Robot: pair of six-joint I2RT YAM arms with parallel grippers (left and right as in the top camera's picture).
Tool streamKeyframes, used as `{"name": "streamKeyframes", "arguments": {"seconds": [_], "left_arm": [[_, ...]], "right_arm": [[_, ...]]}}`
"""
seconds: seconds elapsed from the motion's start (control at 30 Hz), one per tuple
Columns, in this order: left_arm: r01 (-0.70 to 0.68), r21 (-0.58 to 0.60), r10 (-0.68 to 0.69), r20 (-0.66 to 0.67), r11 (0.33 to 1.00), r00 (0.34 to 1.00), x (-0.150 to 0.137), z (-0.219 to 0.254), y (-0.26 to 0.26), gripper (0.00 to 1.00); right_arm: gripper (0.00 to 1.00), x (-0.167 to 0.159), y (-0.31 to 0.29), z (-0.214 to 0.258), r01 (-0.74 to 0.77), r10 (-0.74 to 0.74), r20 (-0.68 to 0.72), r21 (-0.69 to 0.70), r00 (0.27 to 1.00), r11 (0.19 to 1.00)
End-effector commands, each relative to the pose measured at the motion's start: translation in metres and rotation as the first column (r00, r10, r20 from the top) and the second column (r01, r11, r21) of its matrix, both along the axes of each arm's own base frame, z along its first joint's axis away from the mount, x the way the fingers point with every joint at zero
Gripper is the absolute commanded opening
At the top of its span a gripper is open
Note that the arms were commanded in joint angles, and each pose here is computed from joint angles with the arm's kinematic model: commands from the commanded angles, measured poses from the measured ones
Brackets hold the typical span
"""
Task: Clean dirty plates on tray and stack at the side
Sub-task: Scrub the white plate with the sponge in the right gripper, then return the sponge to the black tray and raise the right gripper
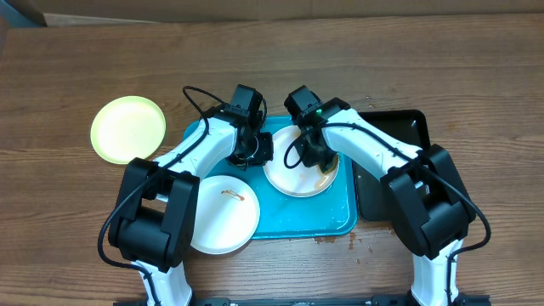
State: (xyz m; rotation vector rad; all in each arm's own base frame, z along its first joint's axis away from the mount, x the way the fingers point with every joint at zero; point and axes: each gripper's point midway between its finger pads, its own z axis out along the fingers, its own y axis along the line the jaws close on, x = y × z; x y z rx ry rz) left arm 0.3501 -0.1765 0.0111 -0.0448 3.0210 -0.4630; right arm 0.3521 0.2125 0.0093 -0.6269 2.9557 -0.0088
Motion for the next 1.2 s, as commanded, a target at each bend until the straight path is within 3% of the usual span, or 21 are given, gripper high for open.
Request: {"name": "streamKeyframes", "arguments": {"seconds": [0.0, 0.3, 0.53, 0.73, 0.87, 1.1, 1.17], "left_arm": [[0.012, -0.001, -0.012, -0.005, 1.0, 1.0, 0.0, -0.003, -0.002, 0.05], [0.012, -0.001, -0.012, -0.005, 1.0, 1.0, 0.0, -0.003, -0.002, 0.07], [0.012, -0.001, -0.012, -0.005, 1.0, 1.0, 0.0, -0.003, -0.002, 0.08], [0.012, -0.001, -0.012, -0.005, 1.0, 1.0, 0.0, -0.003, -0.002, 0.11], [0.012, -0.001, -0.012, -0.003, 1.0, 1.0, 0.001, -0.003, -0.002, 0.24], [0.012, -0.003, -0.012, -0.002, 1.0, 1.0, 0.001, -0.003, -0.002, 0.3], [0.012, -0.003, -0.012, -0.001, 1.0, 1.0, 0.001, -0.003, -0.003, 0.36]], "right_arm": [[0.04, -0.031, 0.039, -0.01, -0.017, 0.047, -0.15, 0.195, 0.988, 0.981], [0.04, -0.001, 0.058, 0.039, 0.061, 0.014, -0.178, 0.409, 0.984, 0.91], [0.04, 0.031, 0.006, 0.087, 0.186, -0.118, -0.186, 0.406, 0.975, 0.895], [0.04, 0.033, -0.082, 0.095, 0.345, -0.294, -0.219, 0.253, 0.93, 0.904], [0.04, 0.026, -0.141, 0.082, 0.44, -0.412, -0.219, 0.098, 0.884, 0.893], [0.04, 0.009, -0.18, 0.037, 0.467, -0.467, -0.201, -0.05, 0.861, 0.883], [0.04, 0.006, -0.184, 0.027, 0.465, -0.47, -0.192, -0.07, 0.862, 0.882]]}}
